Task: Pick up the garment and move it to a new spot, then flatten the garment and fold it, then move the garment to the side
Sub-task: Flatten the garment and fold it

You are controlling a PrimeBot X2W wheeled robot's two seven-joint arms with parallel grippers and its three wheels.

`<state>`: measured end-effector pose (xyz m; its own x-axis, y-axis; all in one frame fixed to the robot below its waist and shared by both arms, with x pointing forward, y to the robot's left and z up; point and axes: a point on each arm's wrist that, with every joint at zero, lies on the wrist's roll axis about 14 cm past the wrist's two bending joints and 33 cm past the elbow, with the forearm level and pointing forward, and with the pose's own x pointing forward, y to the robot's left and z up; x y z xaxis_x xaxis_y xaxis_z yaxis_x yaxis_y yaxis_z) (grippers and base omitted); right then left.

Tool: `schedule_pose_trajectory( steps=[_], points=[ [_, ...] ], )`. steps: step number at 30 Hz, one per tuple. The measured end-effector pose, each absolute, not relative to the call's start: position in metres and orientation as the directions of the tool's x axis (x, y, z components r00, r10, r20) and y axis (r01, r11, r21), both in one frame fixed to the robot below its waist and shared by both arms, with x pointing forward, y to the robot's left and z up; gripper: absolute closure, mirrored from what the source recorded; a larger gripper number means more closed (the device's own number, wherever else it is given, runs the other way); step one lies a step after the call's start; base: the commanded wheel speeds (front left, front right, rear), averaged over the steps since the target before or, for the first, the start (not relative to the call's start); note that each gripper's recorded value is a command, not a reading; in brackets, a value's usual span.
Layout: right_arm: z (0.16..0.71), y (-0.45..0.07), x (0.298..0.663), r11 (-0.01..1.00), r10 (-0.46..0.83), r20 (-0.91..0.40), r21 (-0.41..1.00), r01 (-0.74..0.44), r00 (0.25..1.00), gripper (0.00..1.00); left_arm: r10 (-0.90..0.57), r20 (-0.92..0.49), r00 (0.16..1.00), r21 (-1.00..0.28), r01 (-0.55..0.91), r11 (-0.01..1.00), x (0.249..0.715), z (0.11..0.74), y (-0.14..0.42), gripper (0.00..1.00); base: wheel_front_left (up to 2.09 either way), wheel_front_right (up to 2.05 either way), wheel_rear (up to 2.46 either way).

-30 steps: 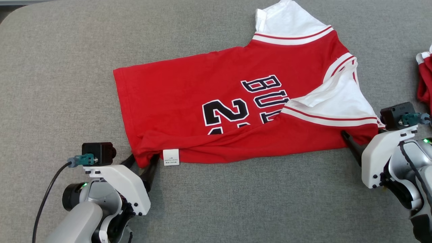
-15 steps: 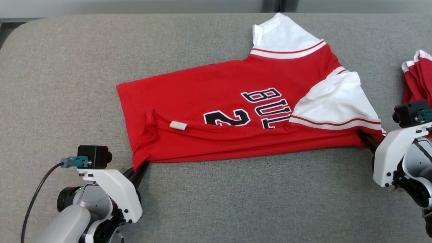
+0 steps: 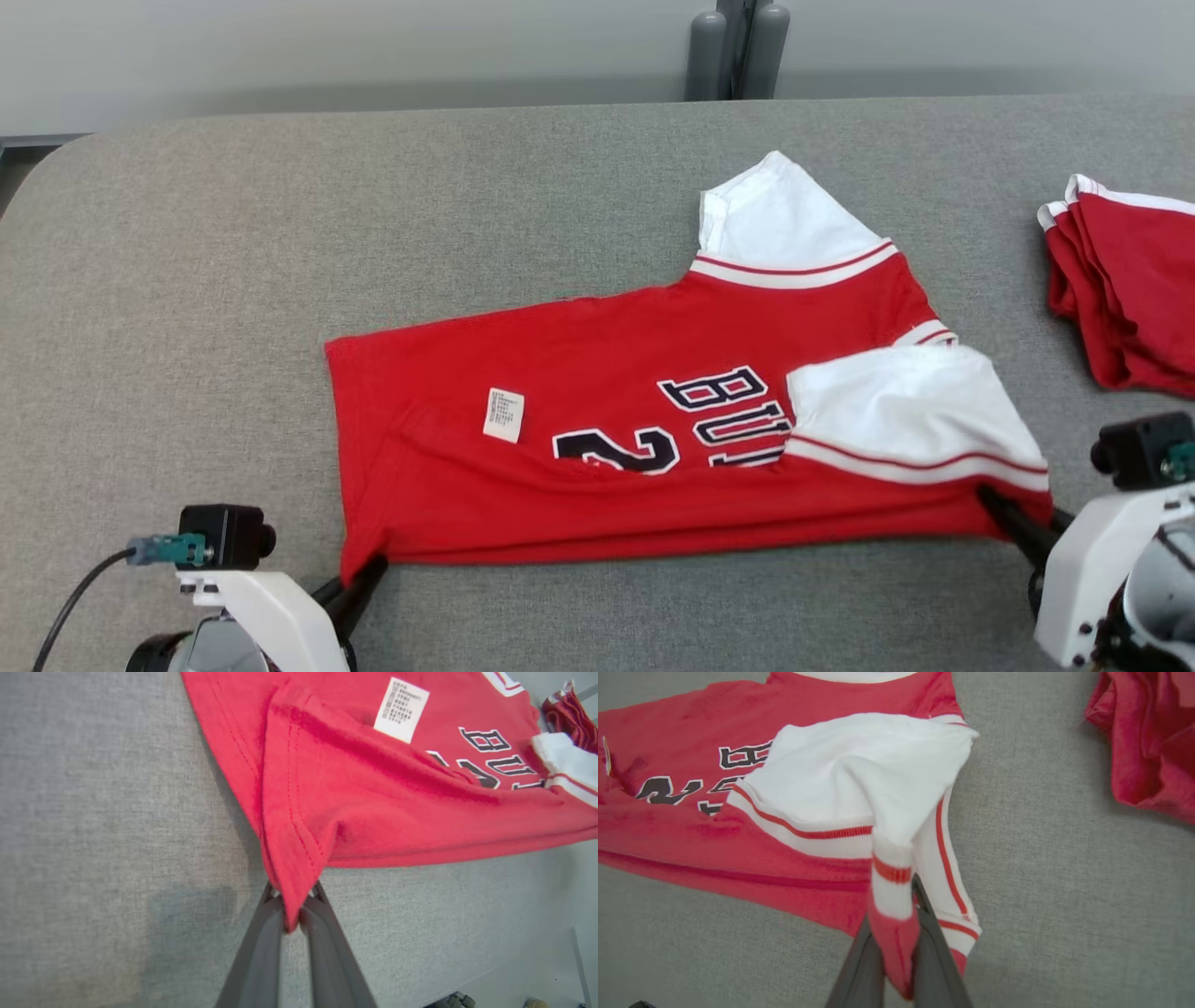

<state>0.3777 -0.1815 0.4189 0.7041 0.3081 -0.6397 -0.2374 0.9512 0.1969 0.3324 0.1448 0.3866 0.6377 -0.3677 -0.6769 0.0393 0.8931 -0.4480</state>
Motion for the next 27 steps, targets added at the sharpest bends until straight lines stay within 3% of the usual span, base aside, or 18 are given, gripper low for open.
schedule_pose_trajectory(
  steps=[5, 10, 11, 12, 13, 21, 27],
  points=[
    [0.397, -0.164, 0.339, 0.944, 0.328, -0.678, 0.267, -0.196, 0.658, 1.0, -0.338, -0.724, 0.602, -0.44, -0.026, 0.898, 0.311, 0.369, 0.152, 1.0, 0.0, 0.0, 0.0],
    [0.389, -0.157, 0.322, 0.944, 0.326, -0.696, 0.274, -0.183, 0.64, 1.0, -0.328, -0.737, 0.59, -0.437, -0.046, 0.898, 0.302, 0.364, 0.156, 1.0, 0.0, 0.0, 0.0],
    [0.39, -0.156, 0.322, 0.944, 0.326, -0.693, 0.272, -0.186, 0.643, 0.77, -0.324, -0.739, 0.591, -0.435, -0.05, 0.899, 0.301, 0.364, 0.157, 1.0, 0.0, 0.0, 0.0],
    [0.393, -0.156, 0.324, 0.945, 0.325, -0.687, 0.263, -0.193, 0.651, 0.04, -0.314, -0.737, 0.598, -0.431, -0.059, 0.9, 0.301, 0.365, 0.159, 0.65, 0.0, 0.0, 0.0],
    [0.395, -0.158, 0.326, 0.948, 0.318, -0.684, 0.247, -0.202, 0.657, 0.0, -0.307, -0.732, 0.609, -0.426, -0.057, 0.903, 0.303, 0.367, 0.161, 0.0, 0.0, 0.0, 0.0],
    [0.463, -0.194, 0.393, 0.965, 0.242, -0.56, 0.052, -0.257, 0.793, 0.0, -0.185, -0.659, 0.729, -0.313, -0.042, 0.949, 0.334, 0.402, 0.192, 0.0, 0.0, 0.0, 0.0],
    [0.48, -0.182, 0.457, 0.949, 0.27, -0.538, 0.008, -0.315, 0.799, 0.0, -0.142, -0.556, 0.819, -0.295, -0.035, 0.955, 0.387, 0.434, 0.198, 0.0, 0.0, 0.0, 0.0]
  ],
)
